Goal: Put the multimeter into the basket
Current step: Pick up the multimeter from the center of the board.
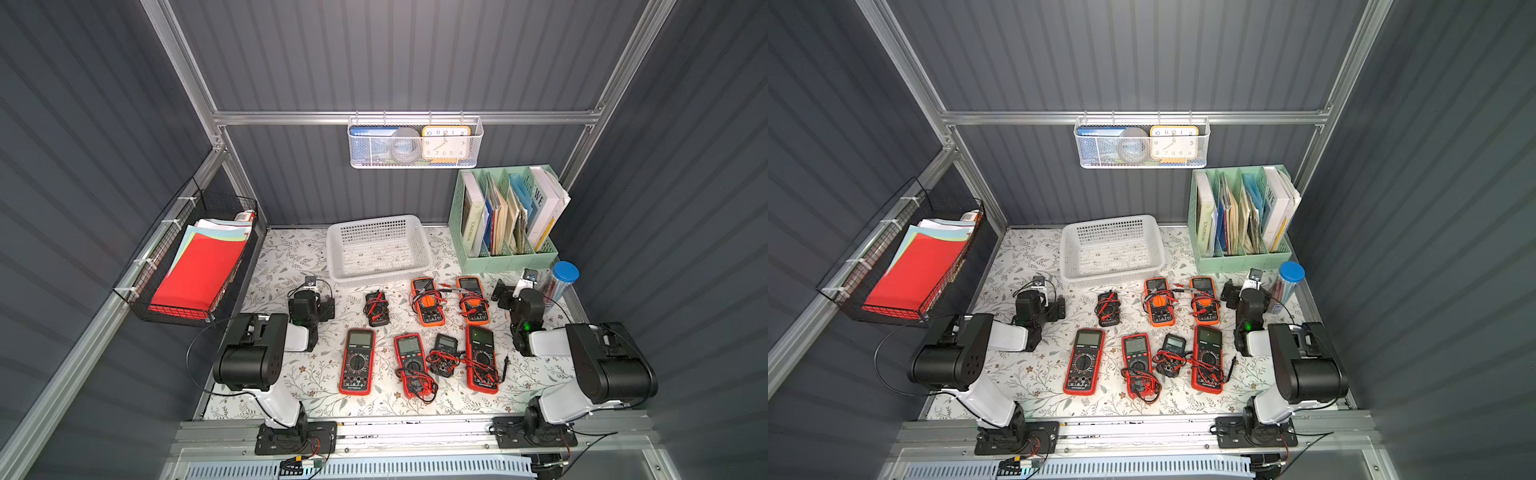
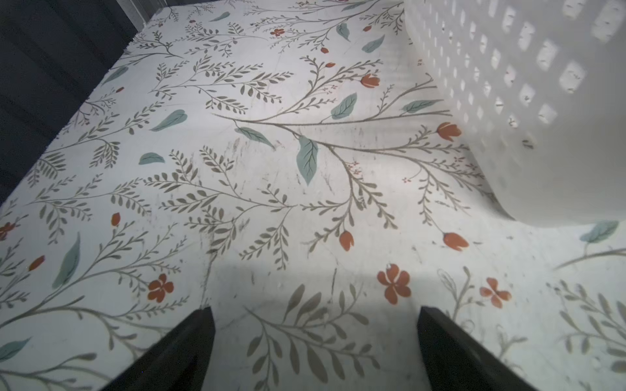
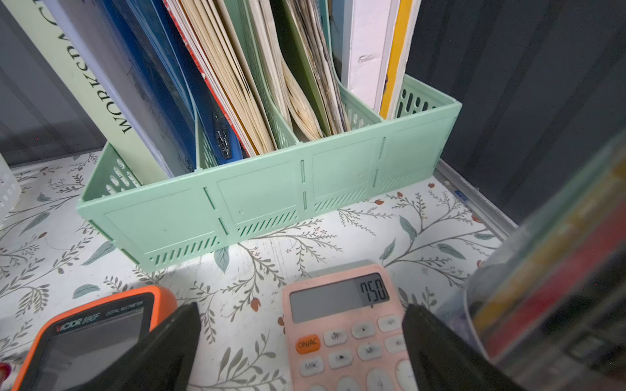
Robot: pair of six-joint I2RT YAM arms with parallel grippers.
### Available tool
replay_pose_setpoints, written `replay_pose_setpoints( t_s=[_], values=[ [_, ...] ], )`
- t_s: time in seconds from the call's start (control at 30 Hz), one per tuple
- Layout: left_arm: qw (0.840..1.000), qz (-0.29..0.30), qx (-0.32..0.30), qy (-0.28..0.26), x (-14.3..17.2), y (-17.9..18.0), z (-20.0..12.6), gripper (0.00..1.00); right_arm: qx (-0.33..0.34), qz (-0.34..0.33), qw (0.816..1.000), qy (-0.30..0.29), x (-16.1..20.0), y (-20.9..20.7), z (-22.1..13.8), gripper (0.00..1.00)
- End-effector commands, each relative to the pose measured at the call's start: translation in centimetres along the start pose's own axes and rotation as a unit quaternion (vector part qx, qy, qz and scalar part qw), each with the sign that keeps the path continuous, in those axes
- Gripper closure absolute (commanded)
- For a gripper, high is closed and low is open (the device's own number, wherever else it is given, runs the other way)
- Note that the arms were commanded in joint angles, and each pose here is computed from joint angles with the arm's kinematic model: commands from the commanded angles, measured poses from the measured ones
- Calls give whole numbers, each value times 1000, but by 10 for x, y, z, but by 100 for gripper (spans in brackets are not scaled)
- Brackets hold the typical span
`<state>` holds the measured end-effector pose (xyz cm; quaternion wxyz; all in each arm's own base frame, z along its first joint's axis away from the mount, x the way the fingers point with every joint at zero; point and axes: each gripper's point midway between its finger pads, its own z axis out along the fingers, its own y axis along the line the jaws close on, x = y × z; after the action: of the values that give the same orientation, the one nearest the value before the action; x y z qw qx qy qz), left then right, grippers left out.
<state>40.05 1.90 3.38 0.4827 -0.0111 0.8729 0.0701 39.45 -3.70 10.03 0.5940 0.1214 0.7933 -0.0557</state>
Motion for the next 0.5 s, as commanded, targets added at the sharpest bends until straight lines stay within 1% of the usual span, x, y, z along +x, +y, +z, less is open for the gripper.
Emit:
replay_pose_setpoints(
  t_s=[0.0,0.1,0.47],
  values=[
    [1000,8,-5,9,7,2,1,1,-3,-2,1000,0,3,1,-1,1],
    [1000,8,8,13,9,-2,1,1,-3,-2,1000,0,3,1,-1,1],
    [1000,1,15,16,9,-5,1,1,-1,3,1000,5,3,0,1,1]
  ],
)
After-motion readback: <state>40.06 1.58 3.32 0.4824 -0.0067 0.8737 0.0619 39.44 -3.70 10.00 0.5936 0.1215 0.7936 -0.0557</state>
